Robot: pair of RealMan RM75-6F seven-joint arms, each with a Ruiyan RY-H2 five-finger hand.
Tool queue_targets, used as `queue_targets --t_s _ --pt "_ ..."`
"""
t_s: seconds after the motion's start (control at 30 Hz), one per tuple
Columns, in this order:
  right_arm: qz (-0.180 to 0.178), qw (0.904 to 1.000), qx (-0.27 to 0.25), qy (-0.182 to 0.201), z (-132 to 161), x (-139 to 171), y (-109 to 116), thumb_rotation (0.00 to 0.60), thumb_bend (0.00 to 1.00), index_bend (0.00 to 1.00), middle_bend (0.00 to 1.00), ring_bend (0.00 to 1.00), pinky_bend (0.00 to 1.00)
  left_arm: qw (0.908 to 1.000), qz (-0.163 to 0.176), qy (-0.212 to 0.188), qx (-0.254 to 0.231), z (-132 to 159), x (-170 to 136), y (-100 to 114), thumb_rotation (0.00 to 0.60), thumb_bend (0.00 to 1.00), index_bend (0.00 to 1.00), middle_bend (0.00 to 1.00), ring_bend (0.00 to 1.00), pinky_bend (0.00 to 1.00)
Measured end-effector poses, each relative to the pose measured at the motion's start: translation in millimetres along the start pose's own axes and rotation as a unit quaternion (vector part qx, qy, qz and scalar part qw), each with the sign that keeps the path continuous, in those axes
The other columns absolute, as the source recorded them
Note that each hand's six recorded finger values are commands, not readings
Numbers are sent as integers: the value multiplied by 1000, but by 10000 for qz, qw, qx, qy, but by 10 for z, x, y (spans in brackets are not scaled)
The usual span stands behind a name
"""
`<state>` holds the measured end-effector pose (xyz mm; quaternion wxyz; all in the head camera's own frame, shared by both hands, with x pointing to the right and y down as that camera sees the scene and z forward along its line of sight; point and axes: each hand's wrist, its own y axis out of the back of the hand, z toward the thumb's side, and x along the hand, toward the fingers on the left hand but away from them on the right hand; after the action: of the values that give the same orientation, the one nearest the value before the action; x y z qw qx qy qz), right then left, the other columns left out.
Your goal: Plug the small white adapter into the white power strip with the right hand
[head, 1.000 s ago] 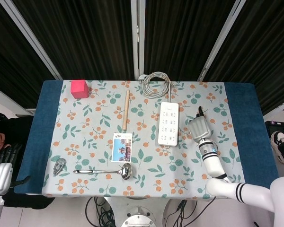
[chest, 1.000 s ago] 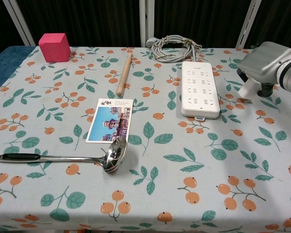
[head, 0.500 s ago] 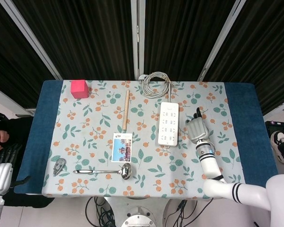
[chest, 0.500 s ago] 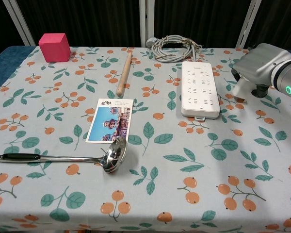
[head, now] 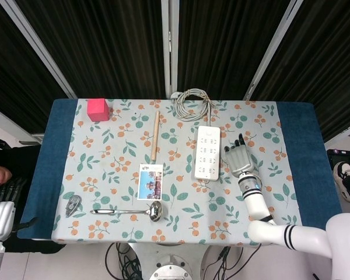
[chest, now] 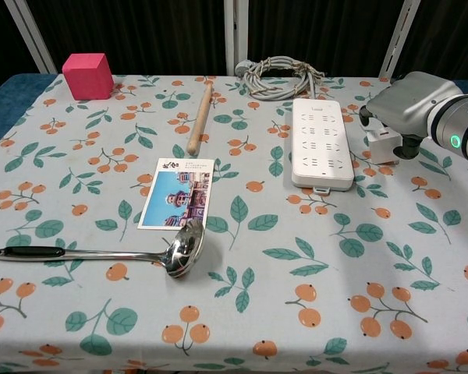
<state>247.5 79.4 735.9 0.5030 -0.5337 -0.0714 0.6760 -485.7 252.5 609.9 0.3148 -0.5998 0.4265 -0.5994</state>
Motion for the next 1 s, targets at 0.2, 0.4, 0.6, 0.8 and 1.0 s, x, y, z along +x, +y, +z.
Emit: queue_targets --t_s 0.2,0.4,0.6,0.8,1.0 --pt "-19 9996 -276 -23 -49 44 8 600 238 204 351 147 0 10000 2 -11 -9 -2 0 1 600 0 40 0 0 0" --pt "-153 9941 -1071 -118 -178 114 0 600 145 228 362 147 0 10000 3 -14 -15 -8 -8 -2 600 0 40 0 0 0" --pt "-401 9710 -2354 -154 -340 168 -59 600 143 327 373 148 0 10000 3 -33 0 6 -3 0 600 0 40 0 0 0" --pt "-533 9564 -2870 -131 -484 128 -232 600 146 330 373 147 0 10000 19 -41 19 21 -10 22 600 0 40 0 0 0" --pt "-478 9592 -2786 -23 -409 66 -279 600 148 340 384 148 0 10000 -2 4 12 8 -26 15 600 0 40 0 0 0"
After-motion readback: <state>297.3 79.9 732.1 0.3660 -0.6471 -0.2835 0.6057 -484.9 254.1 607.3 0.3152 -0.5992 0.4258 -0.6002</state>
